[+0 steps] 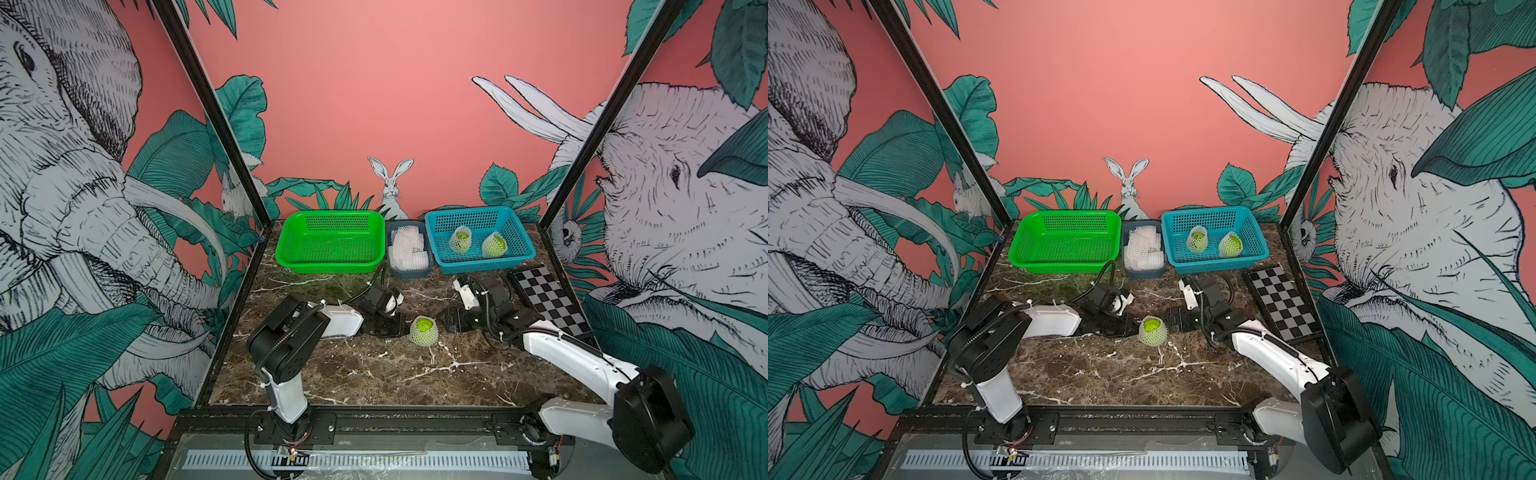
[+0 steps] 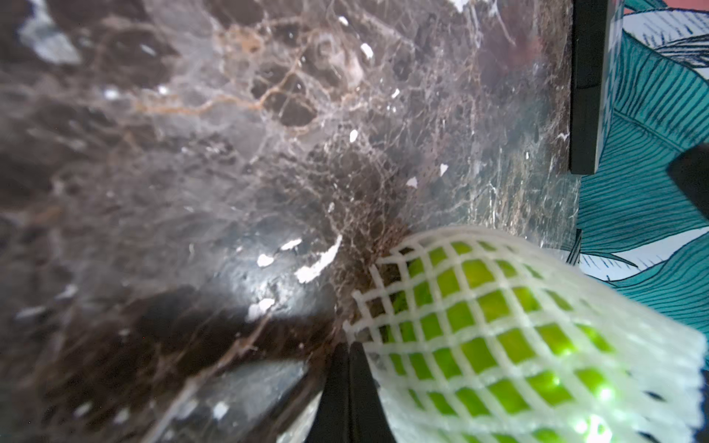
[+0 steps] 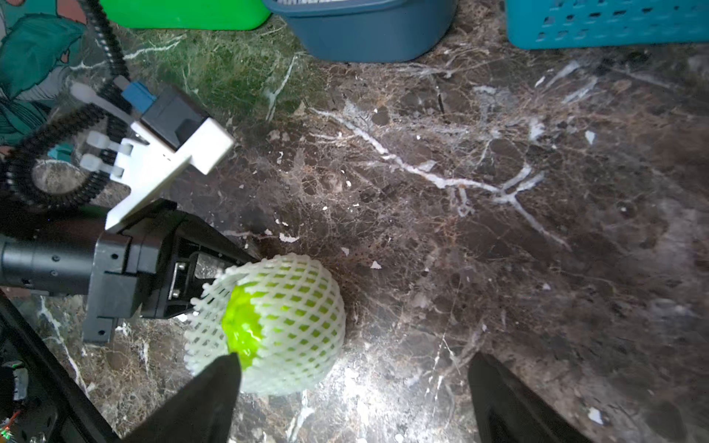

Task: Sleeve custard apples in foam nets
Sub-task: Place the custard apple at the center of the board, then pick up the custard apple from the center of the board.

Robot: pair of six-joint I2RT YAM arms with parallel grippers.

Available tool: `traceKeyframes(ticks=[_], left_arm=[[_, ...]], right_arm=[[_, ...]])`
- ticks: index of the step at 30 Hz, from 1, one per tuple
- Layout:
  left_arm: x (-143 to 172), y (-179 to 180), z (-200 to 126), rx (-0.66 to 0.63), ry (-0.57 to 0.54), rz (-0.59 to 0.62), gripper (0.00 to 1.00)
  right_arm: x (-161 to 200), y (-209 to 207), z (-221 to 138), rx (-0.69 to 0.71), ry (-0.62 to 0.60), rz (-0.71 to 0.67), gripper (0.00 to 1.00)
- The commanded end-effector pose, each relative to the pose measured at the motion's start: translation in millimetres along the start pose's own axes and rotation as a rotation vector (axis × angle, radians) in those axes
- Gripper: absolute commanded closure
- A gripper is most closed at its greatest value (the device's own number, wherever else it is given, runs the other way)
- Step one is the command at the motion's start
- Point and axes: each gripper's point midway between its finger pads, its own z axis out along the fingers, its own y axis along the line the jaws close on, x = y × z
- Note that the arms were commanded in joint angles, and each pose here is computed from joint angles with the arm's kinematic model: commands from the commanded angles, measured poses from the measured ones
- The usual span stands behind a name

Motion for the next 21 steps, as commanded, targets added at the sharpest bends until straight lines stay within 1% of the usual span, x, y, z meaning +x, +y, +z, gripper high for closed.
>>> traceKeyframes(ticks=[1, 5, 11, 16, 21], left_arm=[[-1.6, -3.1, -3.6, -0.012, -0.006, 0.014, 1.0], [-0.6, -1.0, -1.9, -0.013, -0.007, 0.007, 1.0], [0.3, 0.5, -0.4, -0.012, -0.004, 0.0, 1.0], [0.1, 0.0, -0.5, -0.012, -0.006, 0.002, 1.0], [0.9, 0.9, 0.2, -0.01, -0.008, -0.001, 1.0]], right_arm=[[3.4, 13.5, -6.7, 0.023, 0.074, -0.126, 0.01], [5.6, 33.4, -1.3, 0.009, 0.127, -0.209, 0.01], [13.2, 51.5, 15.4, 0.01, 0.197, -0.279, 0.01], [22.0, 57.5, 29.6, 0.029, 0.259, -0.318, 0.01], [23.0, 60.4, 44.7, 0.038, 0.259, -0.31, 0.01]])
